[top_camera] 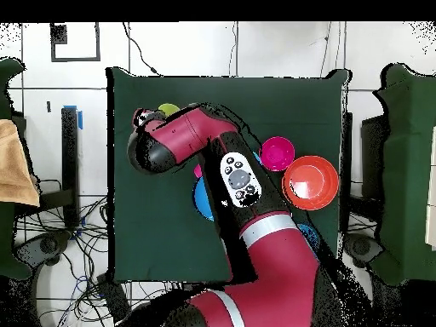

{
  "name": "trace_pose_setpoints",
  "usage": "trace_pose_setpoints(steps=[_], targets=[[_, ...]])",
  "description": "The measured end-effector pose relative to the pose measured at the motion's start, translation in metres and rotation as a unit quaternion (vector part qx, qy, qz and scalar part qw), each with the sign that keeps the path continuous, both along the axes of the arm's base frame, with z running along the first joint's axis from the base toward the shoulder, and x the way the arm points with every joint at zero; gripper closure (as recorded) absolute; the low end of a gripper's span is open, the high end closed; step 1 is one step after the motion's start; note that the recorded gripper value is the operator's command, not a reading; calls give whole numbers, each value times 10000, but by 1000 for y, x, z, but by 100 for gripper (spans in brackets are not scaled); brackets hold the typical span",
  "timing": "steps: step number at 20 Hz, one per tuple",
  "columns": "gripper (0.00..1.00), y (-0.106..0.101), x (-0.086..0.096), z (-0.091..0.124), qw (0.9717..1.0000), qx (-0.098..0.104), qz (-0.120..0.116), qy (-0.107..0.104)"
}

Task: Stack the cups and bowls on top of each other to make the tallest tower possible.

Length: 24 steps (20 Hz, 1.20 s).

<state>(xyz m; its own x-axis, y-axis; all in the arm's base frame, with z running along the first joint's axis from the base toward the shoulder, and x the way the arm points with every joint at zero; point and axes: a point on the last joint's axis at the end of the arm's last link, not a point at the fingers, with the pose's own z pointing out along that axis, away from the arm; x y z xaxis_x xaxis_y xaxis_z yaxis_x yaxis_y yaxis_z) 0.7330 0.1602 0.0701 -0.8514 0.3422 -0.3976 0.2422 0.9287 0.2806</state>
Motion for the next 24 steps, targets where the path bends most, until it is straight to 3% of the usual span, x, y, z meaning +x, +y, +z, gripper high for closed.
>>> trace_pose_setpoints(steps=[12,24], targets=[[100,-11,-20,11,9998,-194,62,75],[100,-14,-21,28,9996,-277,82,-25]])
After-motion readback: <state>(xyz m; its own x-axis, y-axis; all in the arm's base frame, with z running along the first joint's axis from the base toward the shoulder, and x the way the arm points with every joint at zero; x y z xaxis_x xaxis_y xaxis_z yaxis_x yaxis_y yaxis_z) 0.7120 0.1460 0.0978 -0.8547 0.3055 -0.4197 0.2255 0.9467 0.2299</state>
